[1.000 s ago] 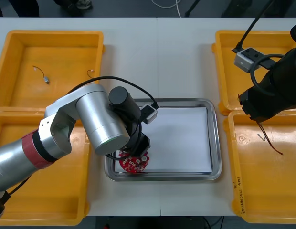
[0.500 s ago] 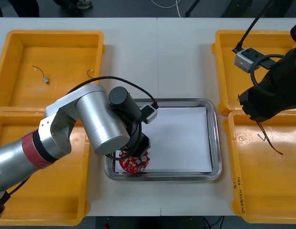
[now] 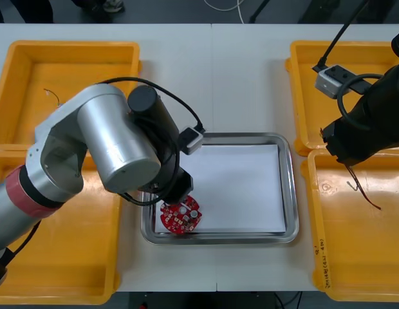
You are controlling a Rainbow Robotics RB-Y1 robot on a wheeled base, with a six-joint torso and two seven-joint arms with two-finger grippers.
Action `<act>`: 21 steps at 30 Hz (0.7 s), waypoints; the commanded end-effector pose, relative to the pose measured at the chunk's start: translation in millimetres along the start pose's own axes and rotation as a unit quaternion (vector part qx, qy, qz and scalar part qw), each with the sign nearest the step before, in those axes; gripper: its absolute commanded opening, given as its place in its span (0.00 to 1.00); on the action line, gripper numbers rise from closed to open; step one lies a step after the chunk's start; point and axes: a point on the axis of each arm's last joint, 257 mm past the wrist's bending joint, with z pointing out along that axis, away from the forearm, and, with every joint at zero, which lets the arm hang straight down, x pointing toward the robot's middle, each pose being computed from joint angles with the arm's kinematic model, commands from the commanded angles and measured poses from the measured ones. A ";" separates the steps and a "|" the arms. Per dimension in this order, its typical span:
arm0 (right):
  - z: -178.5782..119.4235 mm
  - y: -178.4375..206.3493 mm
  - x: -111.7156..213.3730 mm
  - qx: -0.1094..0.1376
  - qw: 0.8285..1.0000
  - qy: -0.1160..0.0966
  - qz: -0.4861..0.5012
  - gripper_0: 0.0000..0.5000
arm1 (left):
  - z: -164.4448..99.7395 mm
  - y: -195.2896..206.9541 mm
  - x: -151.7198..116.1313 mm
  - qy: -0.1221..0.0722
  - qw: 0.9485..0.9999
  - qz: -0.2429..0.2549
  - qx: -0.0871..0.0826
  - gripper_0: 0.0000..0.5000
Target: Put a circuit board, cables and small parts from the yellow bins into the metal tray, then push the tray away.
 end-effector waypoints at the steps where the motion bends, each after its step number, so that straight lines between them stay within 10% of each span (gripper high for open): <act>1: -8.6 -3.6 0.3 0.022 0.999 0.003 -0.036 0.00 | -39.5 20.9 -11.5 -0.020 0.999 0.019 -0.020 1.00; 10: 2.1 8.3 -0.5 0.028 0.997 0.020 -0.065 0.00 | -82.7 49.3 -18.7 -0.025 0.999 -0.013 -0.021 1.00; 21: 26.4 53.5 -21.7 0.026 0.992 0.014 -0.124 0.00 | -115.3 103.4 -15.9 -0.036 0.996 -0.043 -0.067 1.00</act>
